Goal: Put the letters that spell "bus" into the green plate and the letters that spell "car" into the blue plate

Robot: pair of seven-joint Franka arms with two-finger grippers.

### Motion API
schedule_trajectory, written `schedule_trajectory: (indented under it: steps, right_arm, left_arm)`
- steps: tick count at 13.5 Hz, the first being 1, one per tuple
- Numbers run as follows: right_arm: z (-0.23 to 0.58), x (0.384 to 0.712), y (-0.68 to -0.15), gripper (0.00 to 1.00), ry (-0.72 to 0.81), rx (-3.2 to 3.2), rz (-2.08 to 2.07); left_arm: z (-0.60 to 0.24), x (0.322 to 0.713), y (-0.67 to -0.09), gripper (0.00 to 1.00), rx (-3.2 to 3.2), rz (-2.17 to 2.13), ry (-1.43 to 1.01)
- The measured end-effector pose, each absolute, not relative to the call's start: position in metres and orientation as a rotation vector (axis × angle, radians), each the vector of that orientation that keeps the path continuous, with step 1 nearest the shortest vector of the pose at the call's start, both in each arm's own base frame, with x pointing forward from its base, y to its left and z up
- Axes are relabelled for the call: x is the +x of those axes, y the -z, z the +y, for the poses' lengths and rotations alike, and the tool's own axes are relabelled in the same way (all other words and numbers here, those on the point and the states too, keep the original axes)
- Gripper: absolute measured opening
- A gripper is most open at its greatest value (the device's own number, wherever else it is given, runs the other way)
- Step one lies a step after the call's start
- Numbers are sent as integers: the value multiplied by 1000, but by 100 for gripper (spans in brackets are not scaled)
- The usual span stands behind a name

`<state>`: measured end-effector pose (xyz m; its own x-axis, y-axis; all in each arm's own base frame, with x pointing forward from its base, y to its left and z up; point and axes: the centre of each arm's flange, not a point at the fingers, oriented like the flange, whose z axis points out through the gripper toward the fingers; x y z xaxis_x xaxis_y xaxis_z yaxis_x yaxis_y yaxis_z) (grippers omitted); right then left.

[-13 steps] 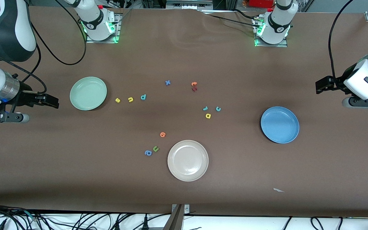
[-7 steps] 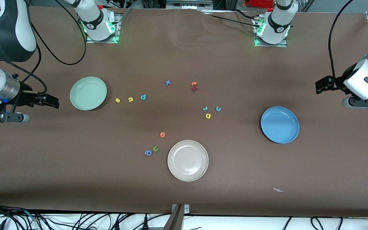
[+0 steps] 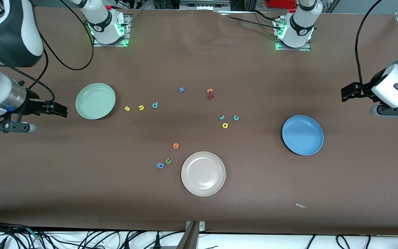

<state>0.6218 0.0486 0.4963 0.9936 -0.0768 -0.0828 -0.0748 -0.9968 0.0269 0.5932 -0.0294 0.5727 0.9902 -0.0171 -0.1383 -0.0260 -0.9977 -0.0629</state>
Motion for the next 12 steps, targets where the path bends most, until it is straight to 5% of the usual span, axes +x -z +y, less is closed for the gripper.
schedule_trajectory:
  steps: [8, 12]
  right_arm:
    - [142, 603, -468, 100, 163, 3102, -387]
    - [145, 592, -443, 100, 240, 3040, -568]
  left_arm:
    - [-156, 613, -462, 100, -3157, -198, -320]
    - [-231, 581, -386, 100, -3171, -272, -328]
